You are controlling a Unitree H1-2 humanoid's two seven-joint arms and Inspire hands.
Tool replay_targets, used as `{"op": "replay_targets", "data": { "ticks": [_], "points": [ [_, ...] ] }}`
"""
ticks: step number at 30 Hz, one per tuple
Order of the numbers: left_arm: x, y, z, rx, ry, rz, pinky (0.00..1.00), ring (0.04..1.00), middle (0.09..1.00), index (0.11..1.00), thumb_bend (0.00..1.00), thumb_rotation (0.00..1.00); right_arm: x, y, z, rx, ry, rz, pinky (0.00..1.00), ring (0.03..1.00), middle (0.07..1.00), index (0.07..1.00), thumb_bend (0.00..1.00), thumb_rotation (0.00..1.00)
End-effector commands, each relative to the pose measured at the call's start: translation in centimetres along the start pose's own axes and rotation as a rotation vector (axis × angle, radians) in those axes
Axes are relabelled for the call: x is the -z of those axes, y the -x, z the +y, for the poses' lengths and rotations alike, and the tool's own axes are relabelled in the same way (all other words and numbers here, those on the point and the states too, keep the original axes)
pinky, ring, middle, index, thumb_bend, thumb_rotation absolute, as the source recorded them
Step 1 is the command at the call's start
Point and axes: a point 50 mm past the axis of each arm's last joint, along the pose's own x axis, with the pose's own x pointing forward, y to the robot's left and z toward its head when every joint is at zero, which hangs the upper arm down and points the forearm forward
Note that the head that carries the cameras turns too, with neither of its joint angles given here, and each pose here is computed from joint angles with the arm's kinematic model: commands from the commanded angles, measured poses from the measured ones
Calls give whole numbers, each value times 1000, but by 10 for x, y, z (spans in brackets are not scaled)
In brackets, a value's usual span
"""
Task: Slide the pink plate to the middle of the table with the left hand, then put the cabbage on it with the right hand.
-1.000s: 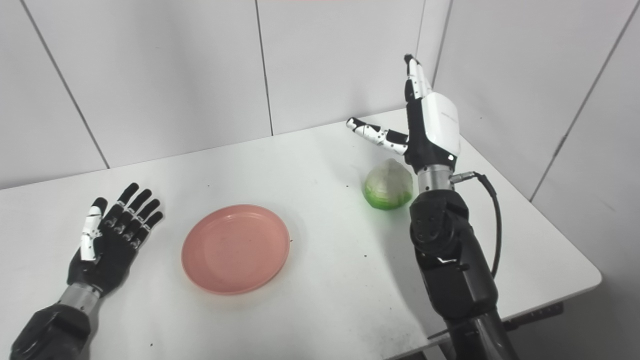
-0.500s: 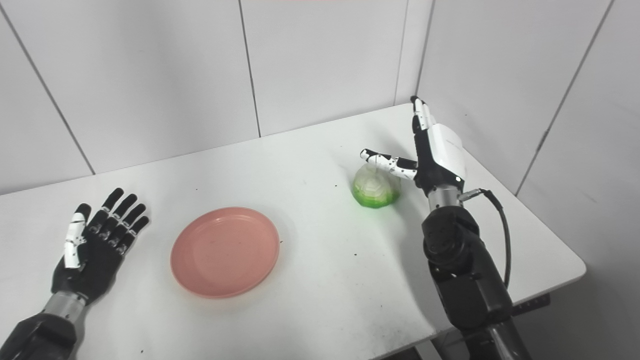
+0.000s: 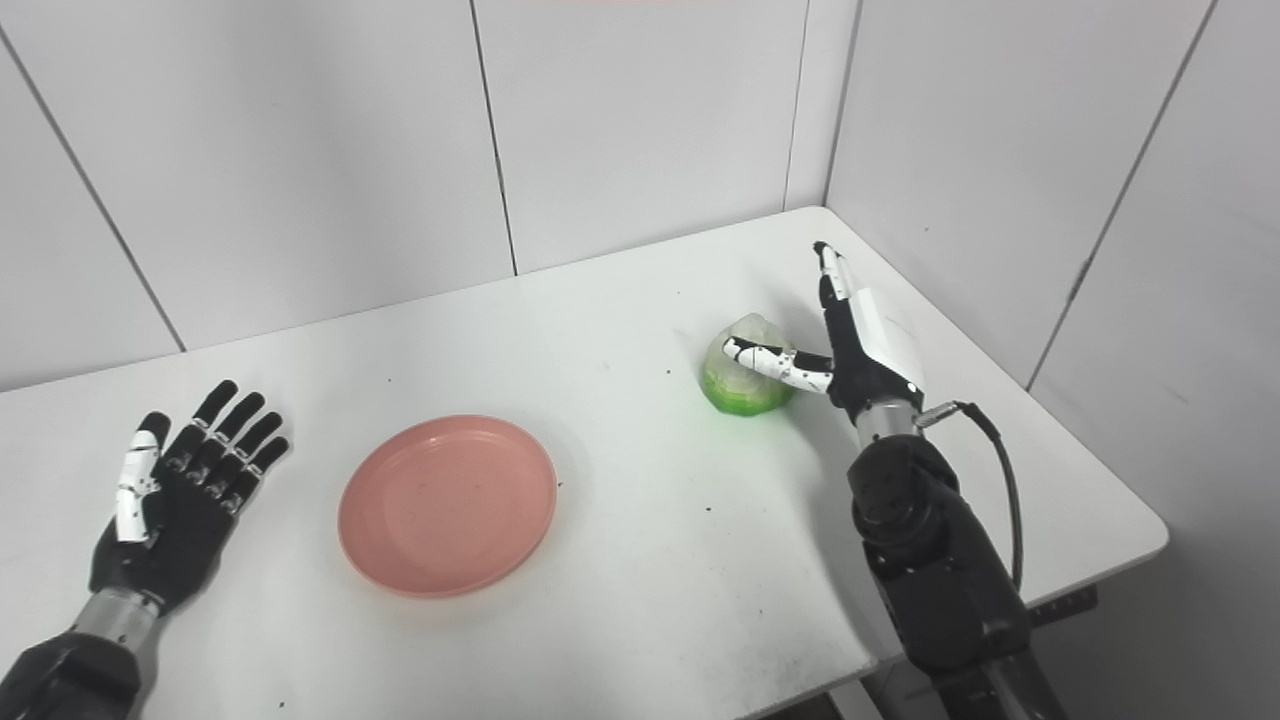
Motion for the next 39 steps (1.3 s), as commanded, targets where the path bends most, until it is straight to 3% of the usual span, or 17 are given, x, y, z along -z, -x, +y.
{"op": "replay_targets", "data": {
  "ticks": [1, 14, 39],
  "points": [
    [14, 16, 14, -56, 26, 83, 944, 929, 938, 936, 476, 1000, -8, -10, -15, 14, 18, -56, 853, 969, 1000, 1000, 1000, 662],
    [10, 21, 14, -52, 12, 86, 948, 934, 944, 941, 459, 1000, 2, -23, 0, -67, 3, -38, 822, 943, 992, 1000, 1000, 620],
    [7, 25, 13, -59, 13, 92, 938, 929, 940, 936, 460, 1000, 2, -38, 20, -91, -33, -46, 850, 956, 997, 1000, 1000, 593]
  ]
}}
